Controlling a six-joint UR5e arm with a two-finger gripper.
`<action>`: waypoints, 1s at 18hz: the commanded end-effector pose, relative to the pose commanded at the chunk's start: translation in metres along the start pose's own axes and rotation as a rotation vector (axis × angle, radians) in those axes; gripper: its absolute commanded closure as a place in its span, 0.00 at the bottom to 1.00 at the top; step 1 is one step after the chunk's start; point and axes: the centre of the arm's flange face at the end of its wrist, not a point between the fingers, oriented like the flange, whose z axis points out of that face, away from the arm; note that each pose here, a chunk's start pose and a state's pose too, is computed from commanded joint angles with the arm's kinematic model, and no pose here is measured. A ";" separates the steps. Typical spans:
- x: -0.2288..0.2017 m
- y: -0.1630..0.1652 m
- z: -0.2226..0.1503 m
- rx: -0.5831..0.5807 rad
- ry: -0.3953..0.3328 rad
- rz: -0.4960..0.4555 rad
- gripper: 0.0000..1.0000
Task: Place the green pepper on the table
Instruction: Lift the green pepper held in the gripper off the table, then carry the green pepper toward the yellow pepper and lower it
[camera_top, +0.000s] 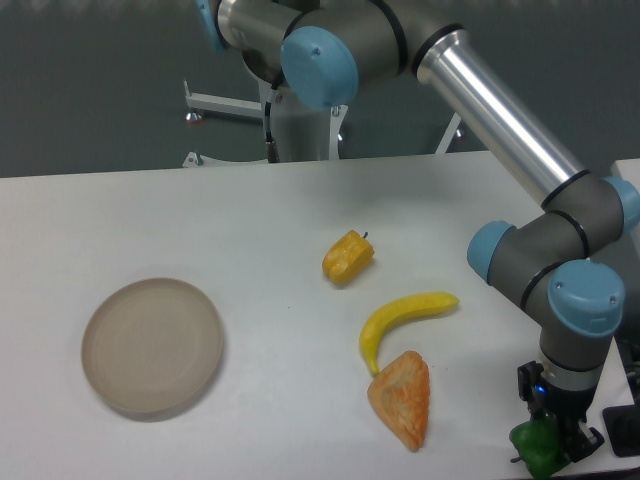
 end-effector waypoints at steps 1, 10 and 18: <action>0.000 -0.001 -0.001 -0.005 0.001 0.001 0.68; 0.023 -0.008 -0.028 0.009 0.053 -0.003 0.69; 0.078 0.016 -0.069 0.026 0.142 -0.055 0.69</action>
